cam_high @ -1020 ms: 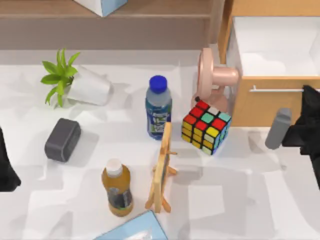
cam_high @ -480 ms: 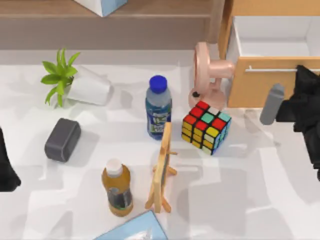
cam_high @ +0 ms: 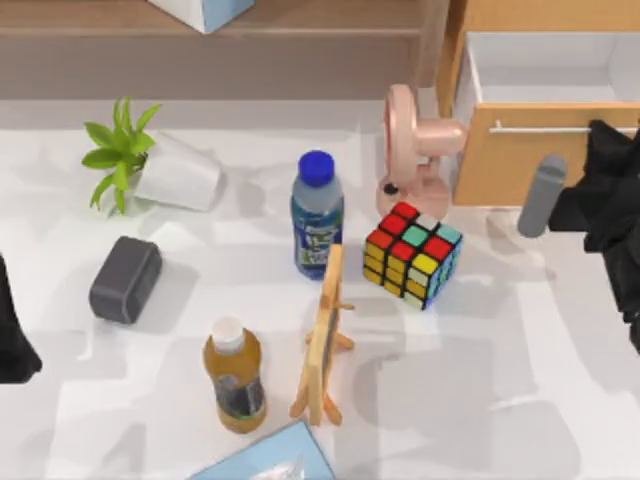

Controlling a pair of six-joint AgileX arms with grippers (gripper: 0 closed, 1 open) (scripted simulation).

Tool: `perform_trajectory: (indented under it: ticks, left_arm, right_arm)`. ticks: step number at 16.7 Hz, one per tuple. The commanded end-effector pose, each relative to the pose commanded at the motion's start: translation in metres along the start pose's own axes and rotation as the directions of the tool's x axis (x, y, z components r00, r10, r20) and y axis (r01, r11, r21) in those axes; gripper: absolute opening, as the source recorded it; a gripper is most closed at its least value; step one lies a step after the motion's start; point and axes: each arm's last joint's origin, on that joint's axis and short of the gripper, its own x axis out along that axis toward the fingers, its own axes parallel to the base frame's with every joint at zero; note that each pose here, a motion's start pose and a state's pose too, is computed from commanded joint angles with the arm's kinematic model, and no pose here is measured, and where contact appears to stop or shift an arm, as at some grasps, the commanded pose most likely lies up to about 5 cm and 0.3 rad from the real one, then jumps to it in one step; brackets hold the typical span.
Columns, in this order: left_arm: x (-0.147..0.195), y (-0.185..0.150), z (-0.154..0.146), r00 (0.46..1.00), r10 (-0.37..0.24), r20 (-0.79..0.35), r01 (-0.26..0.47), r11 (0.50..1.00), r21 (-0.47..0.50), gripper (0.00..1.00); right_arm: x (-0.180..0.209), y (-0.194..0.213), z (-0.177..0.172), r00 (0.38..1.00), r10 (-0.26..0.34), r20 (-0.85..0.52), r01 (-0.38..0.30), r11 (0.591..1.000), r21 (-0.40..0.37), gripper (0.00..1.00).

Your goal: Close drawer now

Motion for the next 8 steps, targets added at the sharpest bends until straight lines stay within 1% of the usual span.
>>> perform_trajectory:
  ticks: [3, 8]
  left_arm:
    - [0.000, 0.000, 0.000, 1.000, 0.000, 0.000, 0.000, 1.000, 0.000, 1.00]
    - [0.000, 0.000, 0.000, 1.000, 0.000, 0.000, 0.000, 1.000, 0.000, 1.00]
  right_arm:
    - [0.018, -0.001, 0.000, 1.000, -0.006, -0.005, 0.006, 1.000, 0.001, 0.00]
    - [0.053, 0.001, -0.001, 1.000, 0.003, -0.003, -0.003, 1.000, -0.001, 0.00]
